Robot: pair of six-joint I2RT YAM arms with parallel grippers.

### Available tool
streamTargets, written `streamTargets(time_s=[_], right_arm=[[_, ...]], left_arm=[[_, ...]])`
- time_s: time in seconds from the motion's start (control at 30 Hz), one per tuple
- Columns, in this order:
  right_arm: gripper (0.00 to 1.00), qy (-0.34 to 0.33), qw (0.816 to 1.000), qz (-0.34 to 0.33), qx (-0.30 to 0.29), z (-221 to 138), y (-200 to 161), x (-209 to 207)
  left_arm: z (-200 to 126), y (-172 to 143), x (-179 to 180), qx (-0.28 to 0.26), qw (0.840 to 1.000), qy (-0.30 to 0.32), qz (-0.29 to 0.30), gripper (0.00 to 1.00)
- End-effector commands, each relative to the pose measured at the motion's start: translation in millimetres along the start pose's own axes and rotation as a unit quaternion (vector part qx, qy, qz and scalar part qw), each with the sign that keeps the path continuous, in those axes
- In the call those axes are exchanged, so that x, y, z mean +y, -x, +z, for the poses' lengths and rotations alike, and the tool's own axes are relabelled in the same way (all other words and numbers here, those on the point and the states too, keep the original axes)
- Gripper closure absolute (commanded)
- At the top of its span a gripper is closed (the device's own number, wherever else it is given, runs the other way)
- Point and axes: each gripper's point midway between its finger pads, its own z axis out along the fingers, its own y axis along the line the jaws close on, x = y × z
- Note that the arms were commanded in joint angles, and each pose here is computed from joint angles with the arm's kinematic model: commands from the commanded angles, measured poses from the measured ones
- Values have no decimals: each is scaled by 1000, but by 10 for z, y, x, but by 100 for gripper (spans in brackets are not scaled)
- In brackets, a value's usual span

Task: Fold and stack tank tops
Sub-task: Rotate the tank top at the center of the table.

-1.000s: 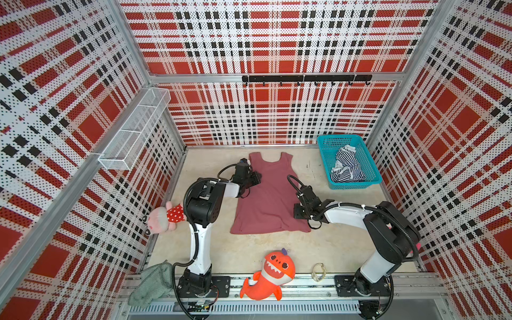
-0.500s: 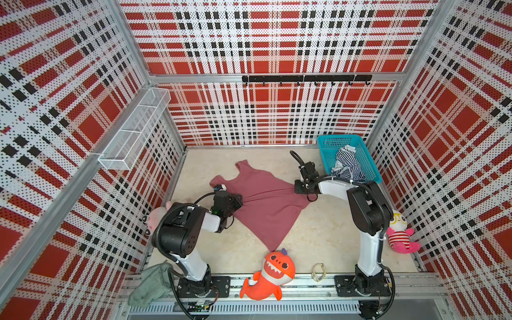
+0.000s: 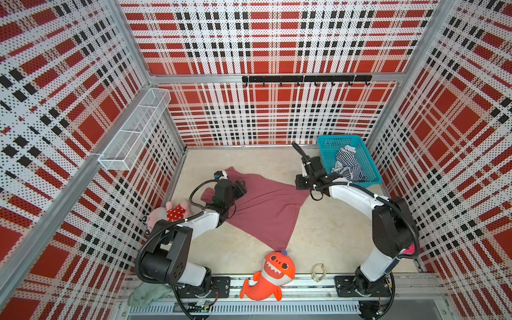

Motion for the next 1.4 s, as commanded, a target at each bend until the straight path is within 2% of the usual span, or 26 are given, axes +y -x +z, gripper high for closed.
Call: streamTargets(time_s=[0.0,0.23,0.4,0.63,0.73,0.93,1.17,1.27,1.37], right_arm=[[71,22,998,31,54,131,-524,186],[77,42,994,53,90,192,-1004,385],[79,10,991,60,115,290,-1290,191],[83,-81,985,56,141,382,-1537,-259],[84,-112,981,56,145,351,-1537,-513],[84,-142,981,67,117,402,-1145,-961],[83,-126,989,6,77,755,-324,-951],[78,-129,990,-16,55,689,27,-950],[73,-124,991,-25,39,438,207,-878]], left_arm=[[279,-78,250,39,998,32,32,38],[868,-120,362,74,997,24,27,39],[1171,-281,566,101,994,33,9,39],[1258,-280,983,95,993,53,-46,41],[1254,-224,1015,90,993,48,-54,41],[1262,-159,1039,75,993,58,-67,43],[1151,-41,972,37,993,49,-100,45],[1117,11,914,25,993,45,-109,45],[1076,75,868,6,992,44,-118,44]])
